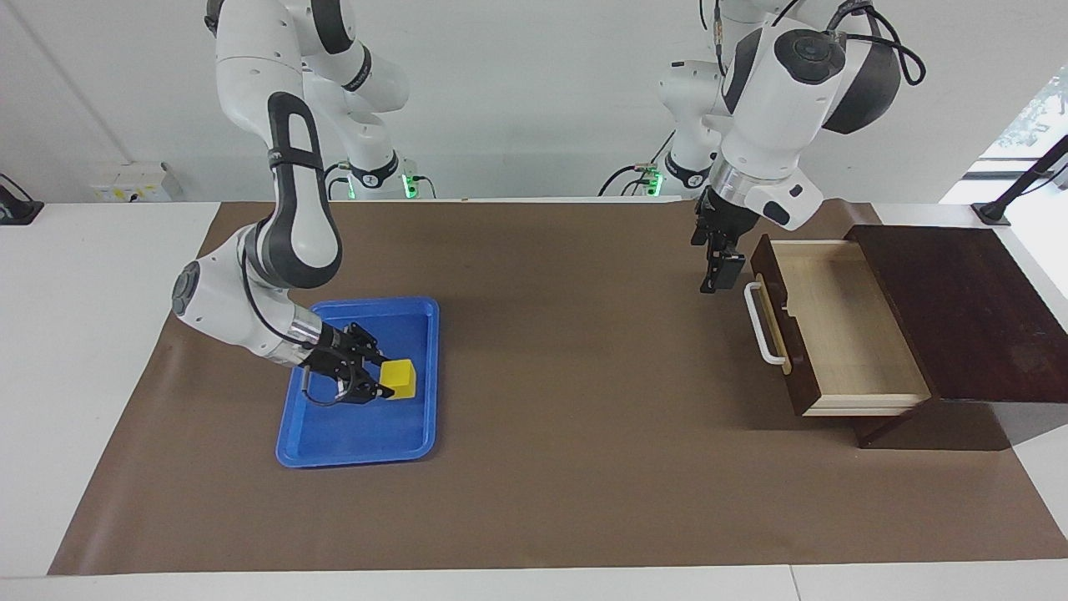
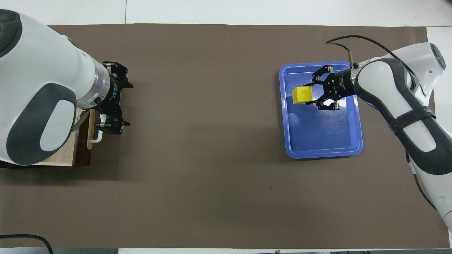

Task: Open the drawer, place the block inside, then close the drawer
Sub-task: 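Lift the block with the right gripper while the left gripper approaches it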

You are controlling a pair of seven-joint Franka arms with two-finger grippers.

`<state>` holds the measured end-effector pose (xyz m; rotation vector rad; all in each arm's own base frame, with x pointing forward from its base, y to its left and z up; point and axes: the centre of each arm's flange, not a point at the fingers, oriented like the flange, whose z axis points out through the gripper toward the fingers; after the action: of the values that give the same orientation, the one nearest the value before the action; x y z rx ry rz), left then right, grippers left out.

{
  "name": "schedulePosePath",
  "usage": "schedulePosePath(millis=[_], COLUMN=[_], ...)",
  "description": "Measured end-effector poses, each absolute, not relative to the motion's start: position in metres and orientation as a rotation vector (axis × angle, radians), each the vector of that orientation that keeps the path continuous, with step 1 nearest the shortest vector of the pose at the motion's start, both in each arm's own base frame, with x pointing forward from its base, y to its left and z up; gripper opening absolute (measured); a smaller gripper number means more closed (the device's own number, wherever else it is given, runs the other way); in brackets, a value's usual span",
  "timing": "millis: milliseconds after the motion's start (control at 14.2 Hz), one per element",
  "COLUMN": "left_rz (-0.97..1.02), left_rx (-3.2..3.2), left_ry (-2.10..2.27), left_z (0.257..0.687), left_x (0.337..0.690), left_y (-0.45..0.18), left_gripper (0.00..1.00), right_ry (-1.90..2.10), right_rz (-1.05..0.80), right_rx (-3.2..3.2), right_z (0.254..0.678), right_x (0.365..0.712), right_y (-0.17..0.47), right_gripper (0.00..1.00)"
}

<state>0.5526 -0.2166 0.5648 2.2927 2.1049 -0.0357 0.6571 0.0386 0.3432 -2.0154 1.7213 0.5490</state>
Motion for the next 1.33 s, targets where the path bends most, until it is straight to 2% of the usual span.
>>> schedulePosePath(millis=[211, 561, 982, 1333], left_rz=[-0.041, -0.061, -0.063, -0.037], left_rx=[2.216, 2.186, 2.112, 2.022], left_ry=[2.185, 2.241, 2.302, 2.386], left_z=[0.547, 0.515, 0.497, 0.46], left_x=[0.558, 0.559, 0.554, 0.548], left_y=[-0.228, -0.266, -0.315, -0.372], left_gripper=[1.0, 1.0, 1.0, 1.0], right_ry=[1.655, 1.586, 1.569, 1.705], right_rz=[0.552, 0.587, 0.595, 0.565], right_rx=[-2.043, -2.102, -2.126, -2.001], right_z=[0.373, 0.412, 0.422, 0.43], right_x=[0.665, 0.657, 0.635, 0.619], right_y=[0.059, 0.177, 0.262, 0.321], right_gripper=[0.56, 0.56, 0.56, 0.56])
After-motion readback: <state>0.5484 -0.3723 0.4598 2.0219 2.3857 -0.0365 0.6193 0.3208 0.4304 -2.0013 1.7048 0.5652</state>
